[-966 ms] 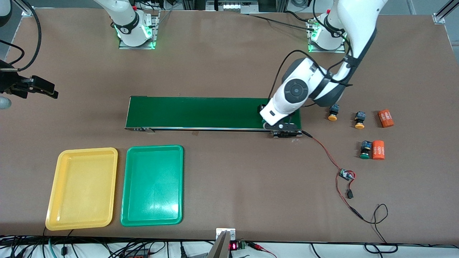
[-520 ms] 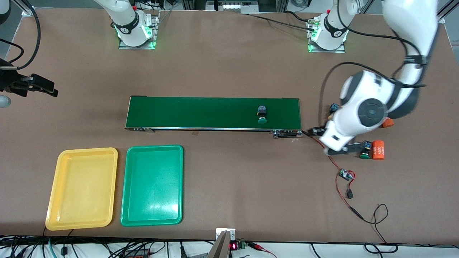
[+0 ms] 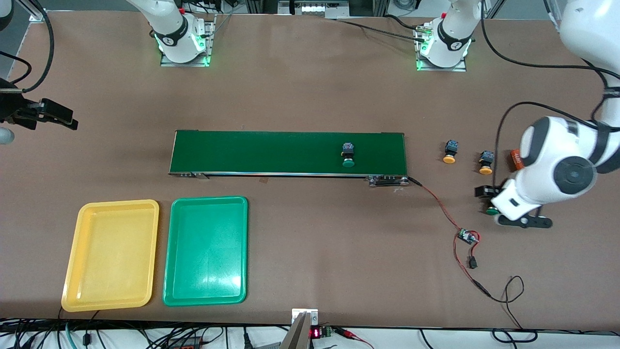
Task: Sort buttons by color to trays
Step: 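Return the left gripper and grasp an orange cylinder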
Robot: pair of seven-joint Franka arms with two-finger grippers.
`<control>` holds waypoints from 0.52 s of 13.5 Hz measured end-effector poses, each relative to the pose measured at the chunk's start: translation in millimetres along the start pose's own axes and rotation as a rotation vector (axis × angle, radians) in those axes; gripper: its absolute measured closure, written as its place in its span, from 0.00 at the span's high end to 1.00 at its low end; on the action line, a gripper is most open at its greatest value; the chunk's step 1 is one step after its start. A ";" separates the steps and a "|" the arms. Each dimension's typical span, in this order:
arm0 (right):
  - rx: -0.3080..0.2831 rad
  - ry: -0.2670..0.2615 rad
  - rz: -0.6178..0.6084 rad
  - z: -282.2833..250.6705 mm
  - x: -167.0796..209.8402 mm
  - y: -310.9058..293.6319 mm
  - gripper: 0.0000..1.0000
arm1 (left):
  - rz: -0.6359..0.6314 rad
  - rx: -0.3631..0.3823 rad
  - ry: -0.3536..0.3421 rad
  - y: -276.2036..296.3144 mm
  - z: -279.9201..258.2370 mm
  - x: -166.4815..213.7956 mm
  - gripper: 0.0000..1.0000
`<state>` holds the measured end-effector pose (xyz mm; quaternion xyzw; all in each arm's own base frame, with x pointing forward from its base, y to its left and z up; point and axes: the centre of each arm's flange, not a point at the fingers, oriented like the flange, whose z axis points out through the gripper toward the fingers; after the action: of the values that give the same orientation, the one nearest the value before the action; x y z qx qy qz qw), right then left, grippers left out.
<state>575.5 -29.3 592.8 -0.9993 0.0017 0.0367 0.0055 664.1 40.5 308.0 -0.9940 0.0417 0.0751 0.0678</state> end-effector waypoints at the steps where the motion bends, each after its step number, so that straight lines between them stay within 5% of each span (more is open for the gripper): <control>1: 0.000 0.000 -0.001 -0.1 -0.1 -0.5 1.00 | 0.007 -0.002 -0.009 -20.5 12.2 2.8 1.00; 7: 0.000 0.002 -0.001 -1.2 -0.7 -0.7 1.00 | 0.088 -0.064 0.044 -100.0 86.0 7.4 0.92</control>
<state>574.8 -28.6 594.1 -0.9993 0.0011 0.0358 0.0056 668.3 150.9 235.5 -0.9942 0.0847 0.0574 0.0317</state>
